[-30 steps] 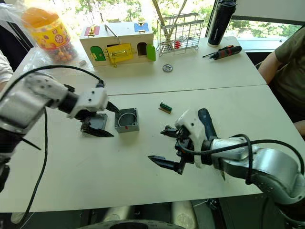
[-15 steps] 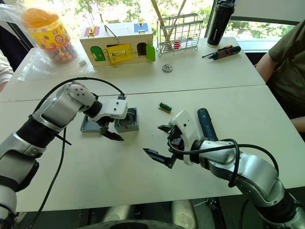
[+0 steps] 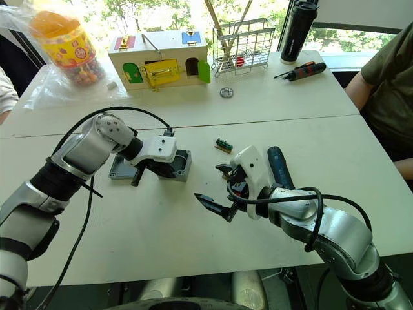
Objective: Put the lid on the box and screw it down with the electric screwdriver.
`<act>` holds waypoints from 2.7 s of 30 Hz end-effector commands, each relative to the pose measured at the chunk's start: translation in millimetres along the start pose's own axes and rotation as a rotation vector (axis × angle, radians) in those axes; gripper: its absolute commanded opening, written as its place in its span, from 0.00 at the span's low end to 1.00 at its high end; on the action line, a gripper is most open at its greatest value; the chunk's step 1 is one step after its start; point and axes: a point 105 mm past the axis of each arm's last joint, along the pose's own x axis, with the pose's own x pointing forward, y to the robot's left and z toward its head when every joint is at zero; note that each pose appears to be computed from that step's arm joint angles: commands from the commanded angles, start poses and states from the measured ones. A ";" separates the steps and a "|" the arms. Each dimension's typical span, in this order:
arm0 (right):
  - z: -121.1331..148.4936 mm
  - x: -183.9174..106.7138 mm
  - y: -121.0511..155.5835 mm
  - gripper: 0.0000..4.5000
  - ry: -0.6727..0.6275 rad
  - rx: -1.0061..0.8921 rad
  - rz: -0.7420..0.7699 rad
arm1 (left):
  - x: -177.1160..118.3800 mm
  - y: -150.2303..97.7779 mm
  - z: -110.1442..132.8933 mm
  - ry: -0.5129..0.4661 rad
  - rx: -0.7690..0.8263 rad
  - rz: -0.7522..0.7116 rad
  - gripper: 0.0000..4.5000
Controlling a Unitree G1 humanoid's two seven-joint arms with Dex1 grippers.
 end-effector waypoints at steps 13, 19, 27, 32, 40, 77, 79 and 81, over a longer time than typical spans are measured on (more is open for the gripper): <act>2.0 -11.0 -0.4 1.00 -0.022 -0.006 -0.040 | -22.4 -27.4 36.4 -0.183 0.414 -0.194 0.01; -0.1 -11.6 0.6 1.00 -0.020 0.008 -0.047 | -14.1 -35.7 22.0 -0.117 0.455 -0.256 0.01; 0.2 -10.5 -0.2 1.00 -0.021 0.014 -0.047 | -4.0 -31.1 13.7 -0.093 0.487 -0.231 0.01; 0.6 -8.8 -1.0 1.00 -0.021 0.018 -0.043 | -5.3 -28.5 7.0 -0.063 0.511 -0.225 0.01; 0.8 -8.2 0.7 1.00 -0.022 0.030 -0.028 | -7.6 -15.5 4.9 -0.038 0.496 -0.167 0.54; 32.0 19.1 1.9 1.00 -0.065 -0.175 0.197 | -85.4 -6.5 -133.0 0.103 -1.148 0.788 0.76; 33.2 19.1 2.4 1.00 -0.076 -0.164 0.182 | -79.1 -5.7 -138.1 0.127 -1.148 0.778 0.76; 34.3 19.2 1.5 1.00 -0.083 -0.156 0.167 | -72.4 -2.0 -139.2 0.118 -1.155 0.762 0.76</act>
